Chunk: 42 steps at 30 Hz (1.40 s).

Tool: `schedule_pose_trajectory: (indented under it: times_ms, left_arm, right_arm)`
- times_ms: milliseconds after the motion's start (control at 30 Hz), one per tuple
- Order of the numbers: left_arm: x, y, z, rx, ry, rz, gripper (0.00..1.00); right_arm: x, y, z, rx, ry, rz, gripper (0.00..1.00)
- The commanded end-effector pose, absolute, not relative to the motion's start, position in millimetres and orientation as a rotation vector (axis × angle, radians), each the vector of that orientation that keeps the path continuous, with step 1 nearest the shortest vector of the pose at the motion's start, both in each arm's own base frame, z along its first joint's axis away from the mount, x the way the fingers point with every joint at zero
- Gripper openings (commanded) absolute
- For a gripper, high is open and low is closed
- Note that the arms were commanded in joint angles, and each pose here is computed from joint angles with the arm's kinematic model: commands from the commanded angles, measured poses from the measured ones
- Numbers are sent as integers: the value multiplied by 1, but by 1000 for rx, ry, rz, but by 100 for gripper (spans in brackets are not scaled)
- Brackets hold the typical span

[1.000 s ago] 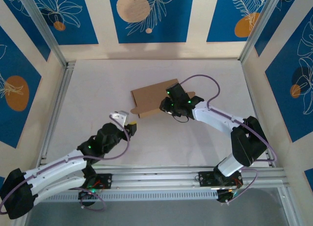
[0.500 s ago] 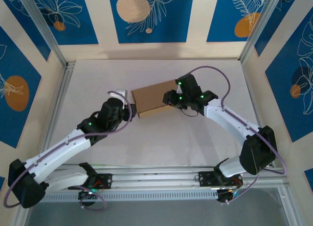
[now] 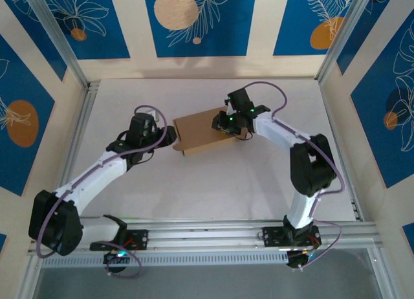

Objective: Fold the paper box

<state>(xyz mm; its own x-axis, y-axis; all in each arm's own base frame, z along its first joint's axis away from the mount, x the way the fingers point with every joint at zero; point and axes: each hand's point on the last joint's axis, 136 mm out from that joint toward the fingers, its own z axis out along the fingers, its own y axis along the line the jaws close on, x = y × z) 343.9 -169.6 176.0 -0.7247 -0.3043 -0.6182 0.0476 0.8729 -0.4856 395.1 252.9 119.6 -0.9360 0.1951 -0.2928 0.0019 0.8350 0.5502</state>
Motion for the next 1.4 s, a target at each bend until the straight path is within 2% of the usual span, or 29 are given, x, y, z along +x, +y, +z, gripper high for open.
schedule_pose_trajectory:
  times_ms: [0, 100, 167, 467, 733, 1033, 1233, 1367]
  left_arm:
    - [356, -180, 188, -236, 2277, -748, 54]
    - [363, -183, 181, -252, 2299, -755, 54]
    - [367, -185, 175, -264, 2323, -751, 54]
    - [390, -203, 142, -244, 2453, -763, 52]
    - [402, -212, 107, -228, 2539, -737, 48]
    - [392, -199, 50, -244, 2687, -605, 44]
    - [378, -178, 24, -275, 2768, -441, 41]
    - [376, -175, 20, -242, 2793, -404, 34]
  right_arm:
    - [382, 240, 73, 183, 2805, 715, 29]
    - [369, 239, 47, 231, 2877, 748, 27]
    - [366, 241, 47, 234, 2885, 782, 27]
    - [381, 243, 131, 97, 2703, 875, 31]
    - [417, 210, 148, 242, 2602, 1011, 30]
    - [441, 186, 115, 353, 2646, 984, 24]
    - [435, 164, 76, 389, 2752, 761, 23]
    - [432, 152, 73, 326, 2761, 614, 26]
